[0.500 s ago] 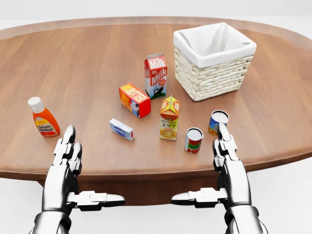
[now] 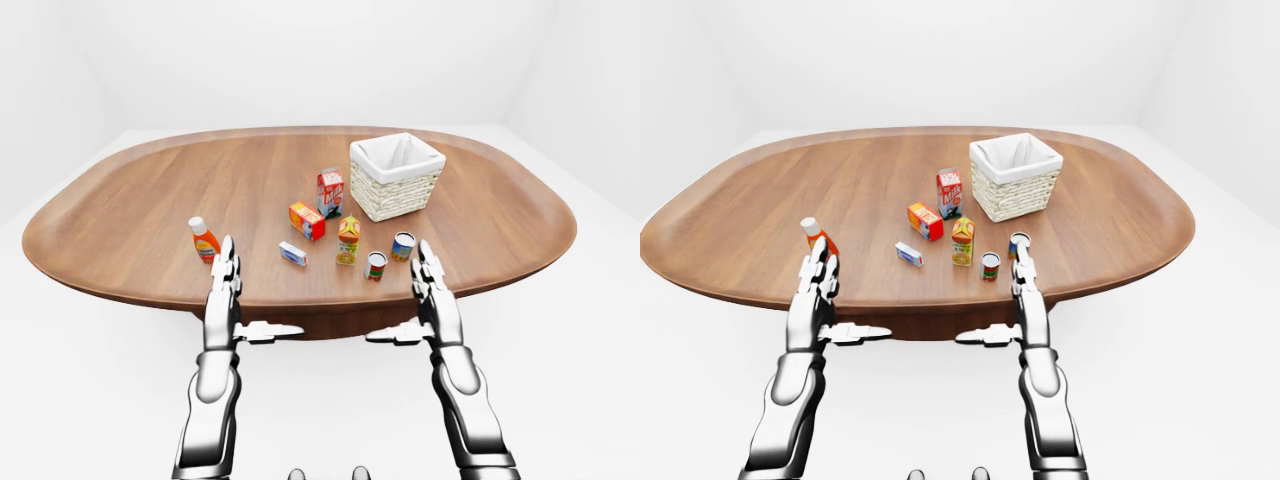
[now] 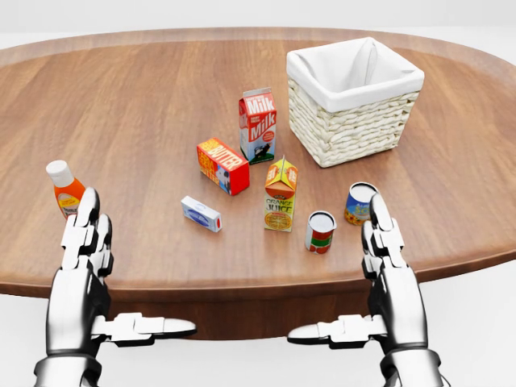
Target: Pick up the alphabet soup and the tomato sauce, and put them in the basket.
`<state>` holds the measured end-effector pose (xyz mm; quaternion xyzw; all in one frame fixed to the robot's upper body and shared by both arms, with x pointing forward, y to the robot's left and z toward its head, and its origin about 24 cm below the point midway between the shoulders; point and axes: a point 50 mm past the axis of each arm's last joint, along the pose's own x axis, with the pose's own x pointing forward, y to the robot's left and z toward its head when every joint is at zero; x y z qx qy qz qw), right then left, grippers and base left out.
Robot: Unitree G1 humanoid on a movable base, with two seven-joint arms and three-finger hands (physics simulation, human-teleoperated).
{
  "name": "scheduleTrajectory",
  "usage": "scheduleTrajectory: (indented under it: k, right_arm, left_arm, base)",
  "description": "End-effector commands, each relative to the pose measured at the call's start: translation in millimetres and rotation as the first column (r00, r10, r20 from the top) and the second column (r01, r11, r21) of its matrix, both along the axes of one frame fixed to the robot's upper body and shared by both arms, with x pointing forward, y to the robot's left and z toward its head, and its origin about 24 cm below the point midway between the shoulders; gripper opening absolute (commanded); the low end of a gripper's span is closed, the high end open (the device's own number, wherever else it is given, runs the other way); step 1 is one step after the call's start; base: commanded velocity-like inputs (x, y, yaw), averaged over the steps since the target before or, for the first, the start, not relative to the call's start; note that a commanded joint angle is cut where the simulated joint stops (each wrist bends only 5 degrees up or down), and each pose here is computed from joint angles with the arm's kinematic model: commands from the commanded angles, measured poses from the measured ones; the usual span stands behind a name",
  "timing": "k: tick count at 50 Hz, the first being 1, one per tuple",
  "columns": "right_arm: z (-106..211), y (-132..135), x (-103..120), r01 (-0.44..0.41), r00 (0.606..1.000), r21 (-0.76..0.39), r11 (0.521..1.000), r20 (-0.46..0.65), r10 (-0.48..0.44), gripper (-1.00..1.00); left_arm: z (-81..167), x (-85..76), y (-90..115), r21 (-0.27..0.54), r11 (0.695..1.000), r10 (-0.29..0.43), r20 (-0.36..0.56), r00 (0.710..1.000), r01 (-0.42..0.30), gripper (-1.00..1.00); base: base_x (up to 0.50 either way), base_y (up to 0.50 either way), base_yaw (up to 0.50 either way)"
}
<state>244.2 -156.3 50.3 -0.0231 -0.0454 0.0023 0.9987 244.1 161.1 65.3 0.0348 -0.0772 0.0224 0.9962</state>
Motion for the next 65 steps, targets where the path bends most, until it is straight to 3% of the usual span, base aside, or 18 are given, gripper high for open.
scheduleTrajectory:
  k: [1,28,65]
  right_arm:
    - [16,1,-11,0.006,0.998,-0.021,1.000,0.067,-0.004,1.00]
    - [51,-3,-25,0.037,0.976,-0.008,0.999,0.217,-0.035,1.00]
    - [48,-3,-24,0.040,0.978,-0.012,0.999,0.204,-0.037,1.00]
  left_arm:
    - [22,-11.3,0,0.071,0.997,0.030,0.094,0.995,-0.037,1.00]
    - [49,-24.7,-1,0.136,0.987,0.057,0.217,0.975,-0.088,1.00]
    - [50,-25.4,-2,0.143,0.987,0.045,0.216,0.975,-0.078,1.00]
  base:
    - [0.00,0.00,0.00]
    - [0.00,0.00,0.00]
    - [0.12,0.00,0.00]
